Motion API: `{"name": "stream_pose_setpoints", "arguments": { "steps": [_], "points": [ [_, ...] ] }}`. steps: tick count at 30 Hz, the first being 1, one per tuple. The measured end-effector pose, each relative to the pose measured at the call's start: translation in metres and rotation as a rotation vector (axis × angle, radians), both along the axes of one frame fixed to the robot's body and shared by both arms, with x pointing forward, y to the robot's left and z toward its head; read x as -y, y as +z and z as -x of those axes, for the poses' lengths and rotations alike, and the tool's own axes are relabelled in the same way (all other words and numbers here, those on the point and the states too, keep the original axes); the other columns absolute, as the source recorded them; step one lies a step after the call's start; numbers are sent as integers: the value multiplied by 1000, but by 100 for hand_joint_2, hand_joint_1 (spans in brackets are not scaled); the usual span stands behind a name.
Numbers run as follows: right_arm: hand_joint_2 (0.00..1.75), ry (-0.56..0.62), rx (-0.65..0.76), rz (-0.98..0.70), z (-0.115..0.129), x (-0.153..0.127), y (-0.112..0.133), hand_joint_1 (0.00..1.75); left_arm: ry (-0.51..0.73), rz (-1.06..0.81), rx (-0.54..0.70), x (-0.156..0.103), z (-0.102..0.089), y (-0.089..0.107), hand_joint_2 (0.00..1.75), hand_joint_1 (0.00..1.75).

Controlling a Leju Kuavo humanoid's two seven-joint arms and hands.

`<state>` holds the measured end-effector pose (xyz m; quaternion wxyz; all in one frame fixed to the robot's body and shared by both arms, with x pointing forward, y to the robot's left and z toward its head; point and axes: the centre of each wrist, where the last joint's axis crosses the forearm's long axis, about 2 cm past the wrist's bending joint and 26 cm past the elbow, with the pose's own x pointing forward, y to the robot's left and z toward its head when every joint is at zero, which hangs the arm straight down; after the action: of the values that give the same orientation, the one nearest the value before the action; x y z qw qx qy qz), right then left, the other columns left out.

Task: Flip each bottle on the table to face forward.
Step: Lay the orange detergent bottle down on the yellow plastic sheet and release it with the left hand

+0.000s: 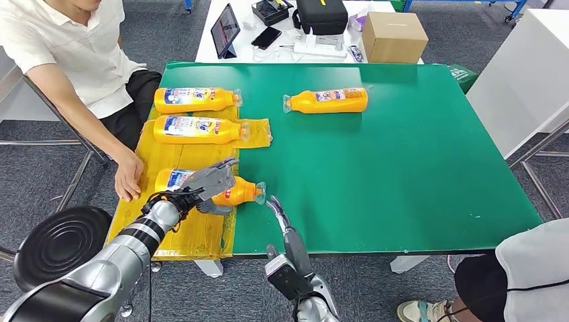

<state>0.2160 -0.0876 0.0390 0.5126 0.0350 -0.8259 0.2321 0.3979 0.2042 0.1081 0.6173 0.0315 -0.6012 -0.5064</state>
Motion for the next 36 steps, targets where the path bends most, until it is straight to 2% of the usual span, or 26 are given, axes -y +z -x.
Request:
{"name": "stream_pose_setpoints", "arguments": {
  "steps": [7, 13, 17, 20, 24, 28, 31, 35, 36],
  "points": [
    [0, -1, -8, 15, 2, 2, -4, 0, -8, 204, 20, 6, 6, 7, 175, 0],
    [0, -30, 4, 35, 4, 9, -8, 0, -17, 516, 78, 14, 24, 24, 175, 0],
    [175, -83, -6, -35, 6, 15, -4, 0, -29, 736, 131, 13, 47, 36, 175, 0],
    [175, -116, -42, -218, 7, 22, 12, 0, 25, 896, 131, 12, 72, 38, 175, 0],
    [0, -175, 9, -392, 3, 39, 41, 0, 137, 1033, 111, 15, 107, 29, 175, 0],
    [0, -288, 89, -437, -1, 59, 59, 0, 251, 1130, 66, 23, 134, 21, 175, 0],
    [0, -345, 119, -440, -1, 67, 64, 0, 280, 1160, 50, 27, 144, 20, 175, 0],
    [0, -393, 140, -440, -1, 73, 67, 0, 296, 1176, 44, 30, 149, 20, 0, 0],
    [0, -412, 139, -436, -1, 73, 67, 0, 310, 1176, 44, 30, 151, 20, 44, 0]
  ]
}}
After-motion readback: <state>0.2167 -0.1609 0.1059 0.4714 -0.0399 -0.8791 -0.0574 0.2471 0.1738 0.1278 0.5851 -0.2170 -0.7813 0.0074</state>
